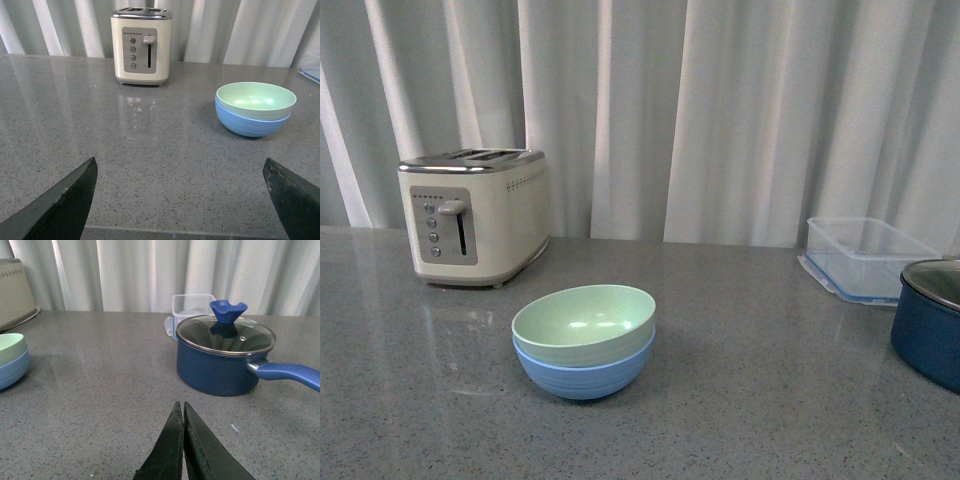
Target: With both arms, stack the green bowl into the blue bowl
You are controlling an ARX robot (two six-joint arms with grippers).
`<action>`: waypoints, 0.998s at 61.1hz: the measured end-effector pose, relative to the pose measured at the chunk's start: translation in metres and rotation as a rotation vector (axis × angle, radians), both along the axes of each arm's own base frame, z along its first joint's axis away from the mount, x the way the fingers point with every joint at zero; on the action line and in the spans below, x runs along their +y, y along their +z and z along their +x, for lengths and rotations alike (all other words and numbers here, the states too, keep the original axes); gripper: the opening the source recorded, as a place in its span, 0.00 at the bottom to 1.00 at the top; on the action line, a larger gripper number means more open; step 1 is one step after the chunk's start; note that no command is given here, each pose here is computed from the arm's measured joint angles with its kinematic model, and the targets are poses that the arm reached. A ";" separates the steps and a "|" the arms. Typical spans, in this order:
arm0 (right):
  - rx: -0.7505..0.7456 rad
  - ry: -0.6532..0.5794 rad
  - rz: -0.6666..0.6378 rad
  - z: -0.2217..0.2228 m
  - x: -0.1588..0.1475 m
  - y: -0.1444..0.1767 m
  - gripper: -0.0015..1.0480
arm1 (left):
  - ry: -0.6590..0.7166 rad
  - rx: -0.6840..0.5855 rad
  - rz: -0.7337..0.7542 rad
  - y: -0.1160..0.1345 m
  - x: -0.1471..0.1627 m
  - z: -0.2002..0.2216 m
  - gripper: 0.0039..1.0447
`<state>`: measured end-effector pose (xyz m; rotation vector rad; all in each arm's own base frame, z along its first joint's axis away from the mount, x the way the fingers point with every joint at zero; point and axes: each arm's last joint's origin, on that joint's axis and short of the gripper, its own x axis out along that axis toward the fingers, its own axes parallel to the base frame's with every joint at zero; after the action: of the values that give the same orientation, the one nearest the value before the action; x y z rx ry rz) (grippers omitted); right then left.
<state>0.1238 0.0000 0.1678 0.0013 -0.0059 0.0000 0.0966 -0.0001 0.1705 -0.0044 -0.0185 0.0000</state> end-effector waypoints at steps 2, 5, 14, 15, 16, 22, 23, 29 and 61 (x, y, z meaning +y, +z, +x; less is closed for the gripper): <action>-0.002 0.000 0.000 -0.001 0.000 0.000 0.01 | 0.000 0.000 0.000 0.000 0.000 0.000 0.94; -0.002 0.000 0.000 -0.003 0.000 0.000 0.01 | 0.000 0.000 0.000 0.000 0.000 0.000 0.94; -0.001 0.000 0.000 -0.006 0.000 0.000 0.01 | 0.000 0.000 0.000 0.000 0.000 0.000 0.94; -0.002 0.000 0.000 -0.007 0.000 0.001 0.01 | 0.000 0.000 0.000 0.000 0.000 0.000 0.94; -0.002 0.000 0.000 -0.007 0.000 0.001 0.01 | 0.000 0.000 0.000 0.000 0.000 0.000 0.94; -0.003 0.000 0.000 -0.010 0.000 0.001 0.01 | 0.000 0.000 0.000 0.000 0.000 0.000 0.94; -0.003 0.000 0.000 -0.010 0.000 0.001 0.01 | 0.000 0.000 0.000 0.000 0.000 0.000 0.94; -0.002 0.000 0.000 -0.013 0.000 0.000 0.01 | 0.000 0.000 0.000 0.000 0.000 0.000 0.94; 0.003 0.001 -0.002 -0.026 0.000 -0.003 0.21 | 0.000 0.000 0.000 0.000 0.000 0.000 0.94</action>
<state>0.0976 0.0000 0.1652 -0.0006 -0.0029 0.0008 0.0966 -0.0001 0.1705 -0.0044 -0.0185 0.0000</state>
